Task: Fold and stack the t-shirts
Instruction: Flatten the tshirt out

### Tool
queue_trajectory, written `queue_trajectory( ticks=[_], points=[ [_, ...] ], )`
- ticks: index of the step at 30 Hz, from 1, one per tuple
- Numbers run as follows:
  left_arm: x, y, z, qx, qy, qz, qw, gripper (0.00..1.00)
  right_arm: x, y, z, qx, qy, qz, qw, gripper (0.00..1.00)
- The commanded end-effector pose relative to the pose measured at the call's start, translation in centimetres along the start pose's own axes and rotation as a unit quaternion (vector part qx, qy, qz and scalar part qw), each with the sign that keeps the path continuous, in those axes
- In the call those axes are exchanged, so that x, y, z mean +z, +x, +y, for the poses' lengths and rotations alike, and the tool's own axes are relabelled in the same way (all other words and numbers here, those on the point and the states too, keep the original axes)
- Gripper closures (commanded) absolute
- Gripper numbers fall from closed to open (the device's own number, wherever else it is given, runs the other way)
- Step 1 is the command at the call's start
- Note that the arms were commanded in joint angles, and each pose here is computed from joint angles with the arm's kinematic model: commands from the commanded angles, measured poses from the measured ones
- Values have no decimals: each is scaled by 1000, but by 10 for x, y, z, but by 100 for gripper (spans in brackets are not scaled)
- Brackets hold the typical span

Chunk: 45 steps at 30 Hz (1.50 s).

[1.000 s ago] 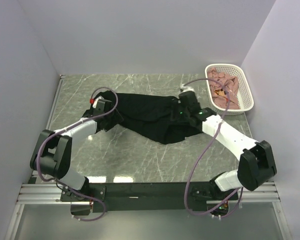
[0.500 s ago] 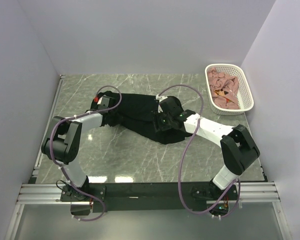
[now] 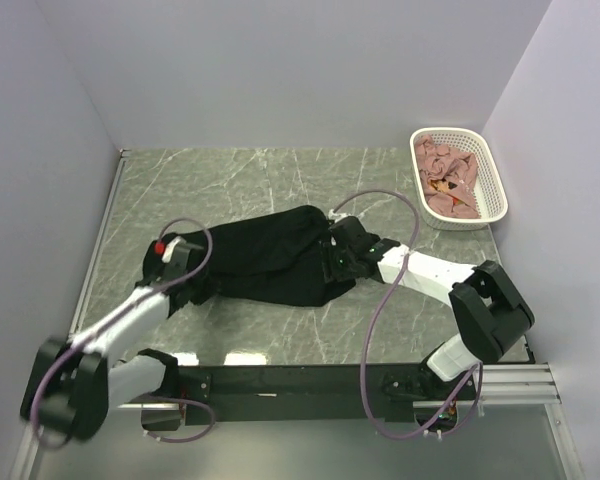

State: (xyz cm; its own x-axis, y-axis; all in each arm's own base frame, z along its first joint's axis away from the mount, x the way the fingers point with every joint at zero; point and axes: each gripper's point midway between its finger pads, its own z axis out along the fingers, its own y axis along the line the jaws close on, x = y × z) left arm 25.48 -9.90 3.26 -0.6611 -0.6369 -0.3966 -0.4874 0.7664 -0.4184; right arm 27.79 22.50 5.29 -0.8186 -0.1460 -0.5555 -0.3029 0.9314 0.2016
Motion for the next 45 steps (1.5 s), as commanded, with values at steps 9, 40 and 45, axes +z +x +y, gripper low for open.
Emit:
queue_trajectory(
  ticks=[9,40,45],
  points=[
    [-59,-6,15,-56,36,-58,996,60,-9,22,-68,133,72,-2,988,44],
    [-15,42,-136,-31,102,15,994,29,-53,4,-31,112,-50,-82,989,44],
    [0,39,-133,-34,81,-2,996,31,-50,5,-29,111,-57,-79,989,44]
  ],
)
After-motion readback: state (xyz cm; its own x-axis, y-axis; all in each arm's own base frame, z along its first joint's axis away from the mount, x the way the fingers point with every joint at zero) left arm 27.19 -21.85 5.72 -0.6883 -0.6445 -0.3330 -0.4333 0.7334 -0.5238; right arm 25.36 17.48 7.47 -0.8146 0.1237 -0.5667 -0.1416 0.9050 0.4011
